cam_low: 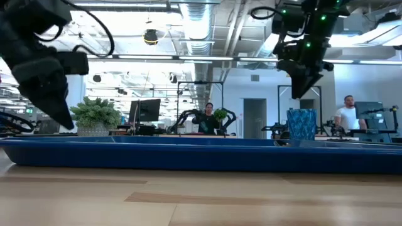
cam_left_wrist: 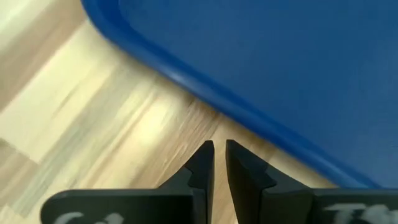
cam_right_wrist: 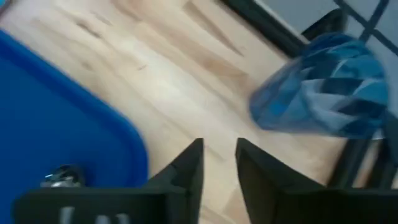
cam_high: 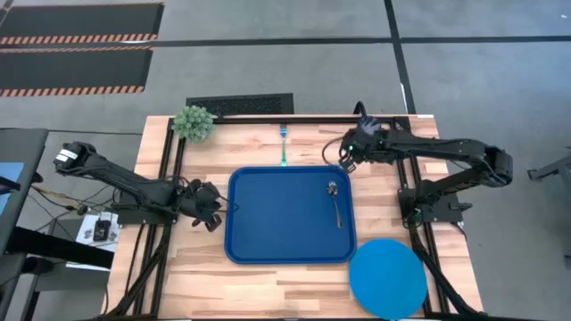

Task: Pick and place plate/cup/fork/spoon on tray
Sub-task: Put the blue cup on the blue tray

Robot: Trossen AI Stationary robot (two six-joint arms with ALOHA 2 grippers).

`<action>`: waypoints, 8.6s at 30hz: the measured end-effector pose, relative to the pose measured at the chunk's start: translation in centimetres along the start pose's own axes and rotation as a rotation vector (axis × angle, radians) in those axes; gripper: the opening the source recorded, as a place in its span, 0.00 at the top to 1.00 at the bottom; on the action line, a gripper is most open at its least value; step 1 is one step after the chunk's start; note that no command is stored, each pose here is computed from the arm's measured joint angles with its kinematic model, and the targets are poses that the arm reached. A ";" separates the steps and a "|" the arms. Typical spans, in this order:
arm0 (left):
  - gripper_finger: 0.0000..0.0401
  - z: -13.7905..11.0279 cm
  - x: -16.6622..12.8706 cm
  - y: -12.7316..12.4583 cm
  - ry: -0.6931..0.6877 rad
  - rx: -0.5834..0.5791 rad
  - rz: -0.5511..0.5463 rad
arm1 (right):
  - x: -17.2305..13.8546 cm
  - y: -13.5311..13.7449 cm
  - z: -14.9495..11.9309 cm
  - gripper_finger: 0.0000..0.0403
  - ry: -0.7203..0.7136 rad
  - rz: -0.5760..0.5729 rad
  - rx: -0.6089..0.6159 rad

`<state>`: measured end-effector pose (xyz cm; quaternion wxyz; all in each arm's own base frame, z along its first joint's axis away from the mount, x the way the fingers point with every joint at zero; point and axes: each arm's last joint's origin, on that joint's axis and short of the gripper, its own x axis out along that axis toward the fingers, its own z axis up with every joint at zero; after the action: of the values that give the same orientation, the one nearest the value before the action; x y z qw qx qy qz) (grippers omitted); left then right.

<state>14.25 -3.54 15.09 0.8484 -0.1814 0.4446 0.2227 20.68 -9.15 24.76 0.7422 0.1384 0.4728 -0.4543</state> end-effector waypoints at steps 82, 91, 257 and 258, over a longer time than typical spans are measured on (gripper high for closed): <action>1.00 -0.8 -1.9 1.6 -0.410 -0.034 -0.156 | -0.4 26.0 7.0 0.92 -0.064 0.503 -0.943; 1.00 -0.8 -1.9 1.6 -0.410 -0.034 -0.156 | -0.3 26.3 6.9 0.96 -0.055 0.551 -0.947; 1.00 14.5 0.8 -2.6 -0.008 0.256 -0.005 | -1.0 12.0 -4.4 0.96 -0.763 0.668 -0.359; 1.00 14.6 0.8 -2.6 -0.007 0.255 -0.008 | -1.0 12.0 -4.4 0.96 -0.763 0.668 -0.359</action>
<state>25.86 1.89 22.62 0.8670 -0.0732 0.4656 0.1616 27.63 0.76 20.63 0.9774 -0.0226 0.1702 -0.1232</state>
